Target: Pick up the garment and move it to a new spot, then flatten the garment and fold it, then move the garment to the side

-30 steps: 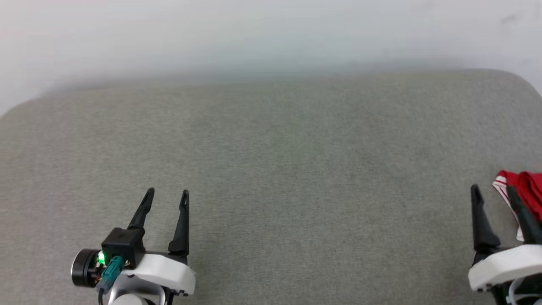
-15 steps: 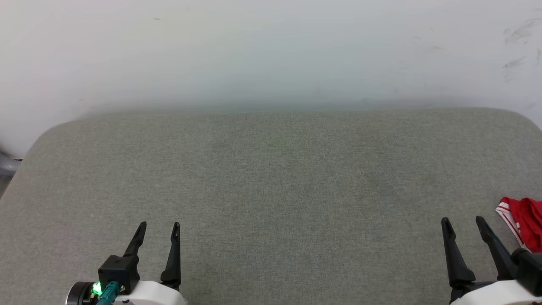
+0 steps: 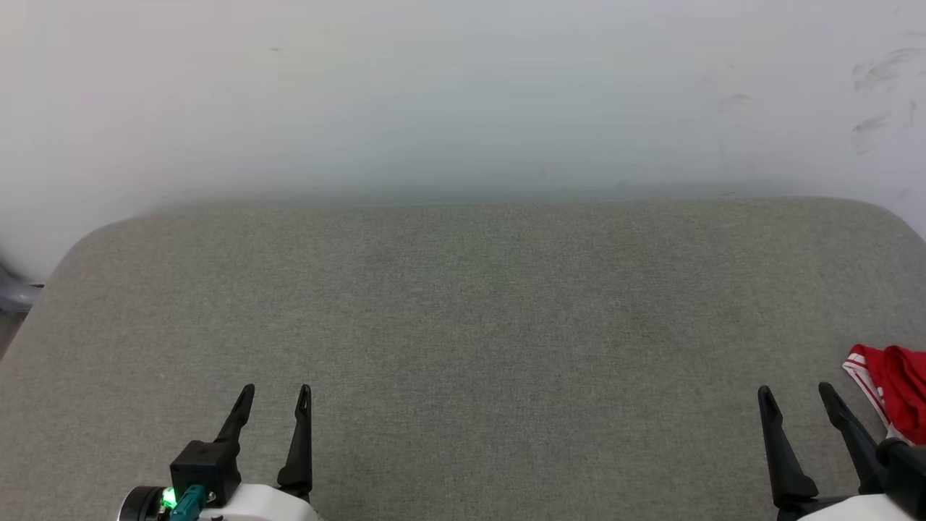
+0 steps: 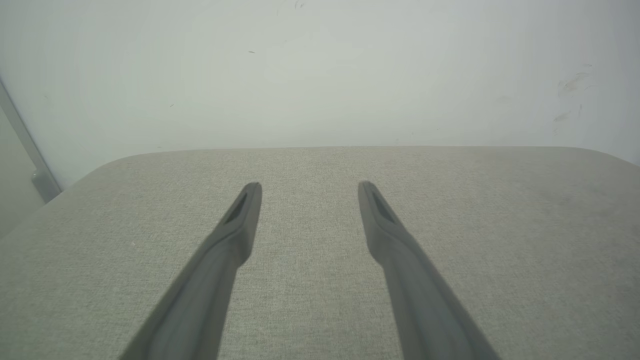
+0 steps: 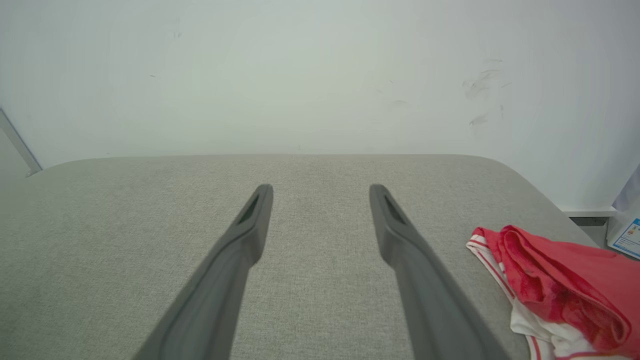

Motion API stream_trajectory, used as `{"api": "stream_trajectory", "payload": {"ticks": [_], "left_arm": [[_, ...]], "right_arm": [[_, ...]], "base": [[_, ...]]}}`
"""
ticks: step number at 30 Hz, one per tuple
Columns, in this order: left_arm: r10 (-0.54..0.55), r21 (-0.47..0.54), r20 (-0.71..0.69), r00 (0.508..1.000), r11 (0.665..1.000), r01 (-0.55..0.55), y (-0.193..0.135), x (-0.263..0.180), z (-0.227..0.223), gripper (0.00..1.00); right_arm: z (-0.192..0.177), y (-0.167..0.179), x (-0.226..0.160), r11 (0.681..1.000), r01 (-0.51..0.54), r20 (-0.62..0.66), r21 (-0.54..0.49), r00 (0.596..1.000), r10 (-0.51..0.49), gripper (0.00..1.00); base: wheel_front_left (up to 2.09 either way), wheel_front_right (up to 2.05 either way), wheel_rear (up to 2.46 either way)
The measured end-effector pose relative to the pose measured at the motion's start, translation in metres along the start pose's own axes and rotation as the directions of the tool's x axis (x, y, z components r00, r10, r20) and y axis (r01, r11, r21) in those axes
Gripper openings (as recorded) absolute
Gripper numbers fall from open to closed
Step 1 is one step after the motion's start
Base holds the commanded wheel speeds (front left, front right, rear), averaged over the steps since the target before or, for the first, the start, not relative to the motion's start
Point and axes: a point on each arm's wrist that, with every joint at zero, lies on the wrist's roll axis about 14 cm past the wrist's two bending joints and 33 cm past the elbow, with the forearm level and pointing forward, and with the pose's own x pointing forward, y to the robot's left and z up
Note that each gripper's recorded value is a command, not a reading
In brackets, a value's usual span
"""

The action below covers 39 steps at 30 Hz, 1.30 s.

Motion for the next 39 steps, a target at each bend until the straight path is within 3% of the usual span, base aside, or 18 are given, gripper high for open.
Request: {"api": "stream_trajectory", "payload": {"ticks": [15,16,21,27,39], "left_arm": [[-0.008,-0.008,-0.003,1.000,1.000,0.008,-0.001,0.000,-0.002,1.00],[-0.008,-0.009,-0.007,1.000,1.000,0.008,-0.001,0.000,-0.003,0.00],[0.003,-0.024,-0.090,0.996,1.000,-0.005,0.000,-0.012,-0.028,0.00],[0.036,-0.127,-0.133,0.991,0.990,-0.053,0.005,-0.014,-0.037,0.00],[0.076,-0.336,-0.159,0.984,0.933,-0.126,0.013,-0.008,-0.037,0.00]], "right_arm": [[0.000,0.000,0.000,1.000,0.000,-0.008,-0.009,1.000,0.000,1.00],[-0.001,0.000,0.000,1.000,0.000,-0.012,-0.008,1.000,0.000,0.00],[-0.020,-0.001,-0.002,1.000,0.005,-0.069,0.003,0.998,-0.005,0.00],[-0.029,0.001,-0.001,0.993,0.006,-0.087,0.121,0.996,0.005,0.00],[-0.032,0.004,0.009,0.939,0.004,-0.075,0.345,0.997,0.023,0.00]], "base": [[0.00,0.00,0.00],[0.00,0.00,0.00],[0.00,0.00,0.00],[0.00,0.00,0.00],[0.00,0.00,0.00]]}}
